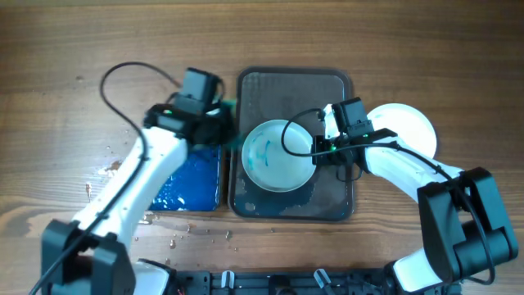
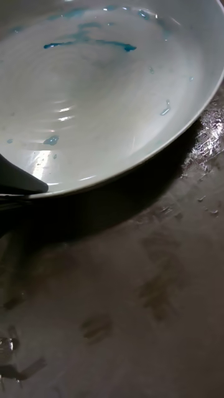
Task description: Clean dirty plates on tray and stack at the side
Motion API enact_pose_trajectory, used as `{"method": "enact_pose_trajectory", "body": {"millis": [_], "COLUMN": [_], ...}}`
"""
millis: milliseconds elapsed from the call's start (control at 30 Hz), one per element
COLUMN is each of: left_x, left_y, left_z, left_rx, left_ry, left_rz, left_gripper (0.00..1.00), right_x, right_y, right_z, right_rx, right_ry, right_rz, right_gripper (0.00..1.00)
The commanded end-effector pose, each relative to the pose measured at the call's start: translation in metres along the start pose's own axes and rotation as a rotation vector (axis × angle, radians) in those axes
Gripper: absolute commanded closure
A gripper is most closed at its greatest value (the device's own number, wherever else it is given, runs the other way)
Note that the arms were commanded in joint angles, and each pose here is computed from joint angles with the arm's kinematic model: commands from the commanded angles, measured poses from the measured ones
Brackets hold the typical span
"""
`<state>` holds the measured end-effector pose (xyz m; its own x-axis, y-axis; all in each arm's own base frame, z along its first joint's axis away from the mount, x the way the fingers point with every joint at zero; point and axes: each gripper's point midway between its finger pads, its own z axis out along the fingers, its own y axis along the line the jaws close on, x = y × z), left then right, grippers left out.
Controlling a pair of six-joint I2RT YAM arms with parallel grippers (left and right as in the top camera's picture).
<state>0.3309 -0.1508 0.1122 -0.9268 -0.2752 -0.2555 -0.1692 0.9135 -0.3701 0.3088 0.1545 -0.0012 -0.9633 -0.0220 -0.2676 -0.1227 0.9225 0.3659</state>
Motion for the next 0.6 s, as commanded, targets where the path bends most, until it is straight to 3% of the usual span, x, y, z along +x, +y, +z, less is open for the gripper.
{"method": "enact_pose_trajectory", "body": {"millis": [0,133,200,333,500,567], "left_x": [0.023,0.057,0.068,0.058,0.062,0.066], "left_y": [-0.063,-0.066,-0.043,0.022,0.081,0.075], "left_z": [0.042,0.11,0.136,0.132,0.112,0.113], "left_rx": [0.158,0.123,0.036,-0.191,-0.388,-0.343], "left_ry": [0.086,0.222,0.28,0.257,0.294,0.333], "left_rz": [0.008,-0.1,-0.247,-0.421,-0.357,-0.288], "left_gripper": [0.96,0.96,0.96,0.96,0.96,0.96], "right_x": [0.029,0.029,0.029,0.031,0.031,0.031], "right_y": [-0.017,-0.017,-0.017,-0.017,-0.017,-0.017], "right_z": [0.014,0.014,0.014,0.014,0.014,0.014], "right_rx": [0.059,0.059,0.059,0.062,0.062,0.062], "right_ry": [0.094,0.095,0.095,0.103,0.102,0.102], "right_rz": [0.049,0.049,0.049,0.052,0.051,0.051], "right_gripper": [0.96,0.95,0.95,0.95,0.95,0.95]}}
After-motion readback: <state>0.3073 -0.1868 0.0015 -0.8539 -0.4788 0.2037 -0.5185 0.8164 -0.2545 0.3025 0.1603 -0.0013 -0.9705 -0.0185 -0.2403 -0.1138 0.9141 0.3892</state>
